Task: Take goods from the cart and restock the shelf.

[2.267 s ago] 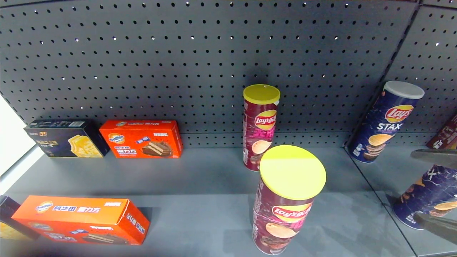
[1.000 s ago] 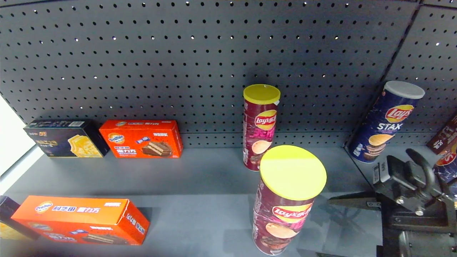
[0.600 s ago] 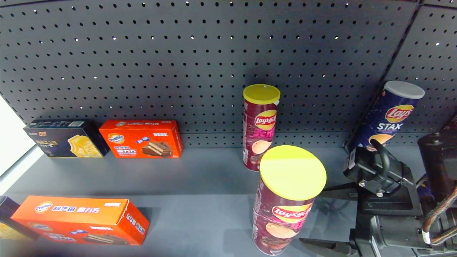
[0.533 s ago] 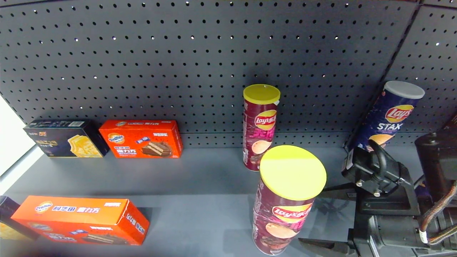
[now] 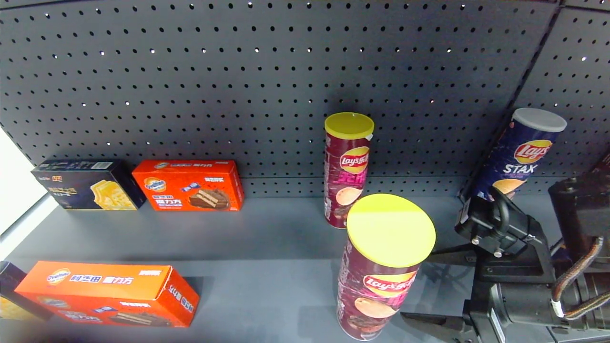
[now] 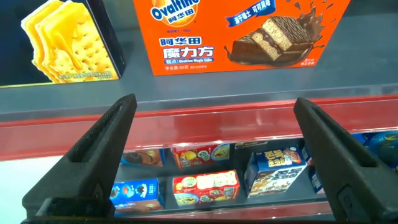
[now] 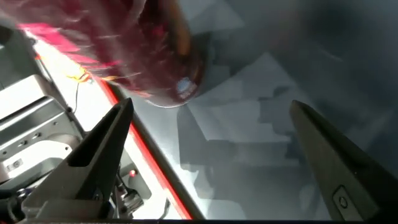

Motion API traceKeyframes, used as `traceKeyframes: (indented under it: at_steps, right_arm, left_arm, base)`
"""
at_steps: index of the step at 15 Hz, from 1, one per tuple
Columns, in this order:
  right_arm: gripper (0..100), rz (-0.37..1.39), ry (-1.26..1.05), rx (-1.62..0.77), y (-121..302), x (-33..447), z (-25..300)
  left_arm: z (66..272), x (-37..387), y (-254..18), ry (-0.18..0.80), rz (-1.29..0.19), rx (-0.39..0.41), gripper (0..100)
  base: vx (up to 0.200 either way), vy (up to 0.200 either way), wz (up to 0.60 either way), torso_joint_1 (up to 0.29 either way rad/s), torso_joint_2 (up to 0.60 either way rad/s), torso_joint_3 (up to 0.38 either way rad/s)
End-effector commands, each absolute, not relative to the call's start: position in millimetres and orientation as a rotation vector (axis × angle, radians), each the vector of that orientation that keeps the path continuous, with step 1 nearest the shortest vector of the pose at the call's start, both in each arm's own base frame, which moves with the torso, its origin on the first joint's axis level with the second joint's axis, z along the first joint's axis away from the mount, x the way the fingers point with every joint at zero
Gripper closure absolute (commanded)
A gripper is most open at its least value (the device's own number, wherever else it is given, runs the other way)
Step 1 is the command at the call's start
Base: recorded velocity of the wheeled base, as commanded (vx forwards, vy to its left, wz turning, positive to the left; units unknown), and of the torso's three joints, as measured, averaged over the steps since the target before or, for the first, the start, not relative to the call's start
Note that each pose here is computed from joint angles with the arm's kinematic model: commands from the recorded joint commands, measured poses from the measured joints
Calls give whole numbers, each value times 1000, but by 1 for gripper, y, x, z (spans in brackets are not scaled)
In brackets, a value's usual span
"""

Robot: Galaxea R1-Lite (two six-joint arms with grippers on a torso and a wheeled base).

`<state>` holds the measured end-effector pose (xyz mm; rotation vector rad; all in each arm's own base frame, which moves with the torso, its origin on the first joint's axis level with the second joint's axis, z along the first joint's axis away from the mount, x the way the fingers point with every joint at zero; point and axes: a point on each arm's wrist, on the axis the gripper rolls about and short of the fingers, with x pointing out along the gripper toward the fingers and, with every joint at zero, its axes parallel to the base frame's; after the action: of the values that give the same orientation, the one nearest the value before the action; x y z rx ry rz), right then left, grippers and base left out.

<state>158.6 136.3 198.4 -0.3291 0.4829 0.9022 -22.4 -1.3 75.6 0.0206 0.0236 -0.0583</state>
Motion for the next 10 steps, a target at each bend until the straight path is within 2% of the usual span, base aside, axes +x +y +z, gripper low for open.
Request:
traceKeyframes:
  at_steps: [1, 10]
  right_arm:
    - [0, 893, 484, -327, 136, 161, 199]
    - [0, 893, 505, -333, 140, 167, 194]
  left_arm:
    - [76, -22, -1, 25, -59, 19, 0]
    - [76, -22, -1, 25, -59, 19, 0]
  base:
    - [0, 0, 0, 0, 0, 0]
    - [0, 0, 0, 0, 0, 0]
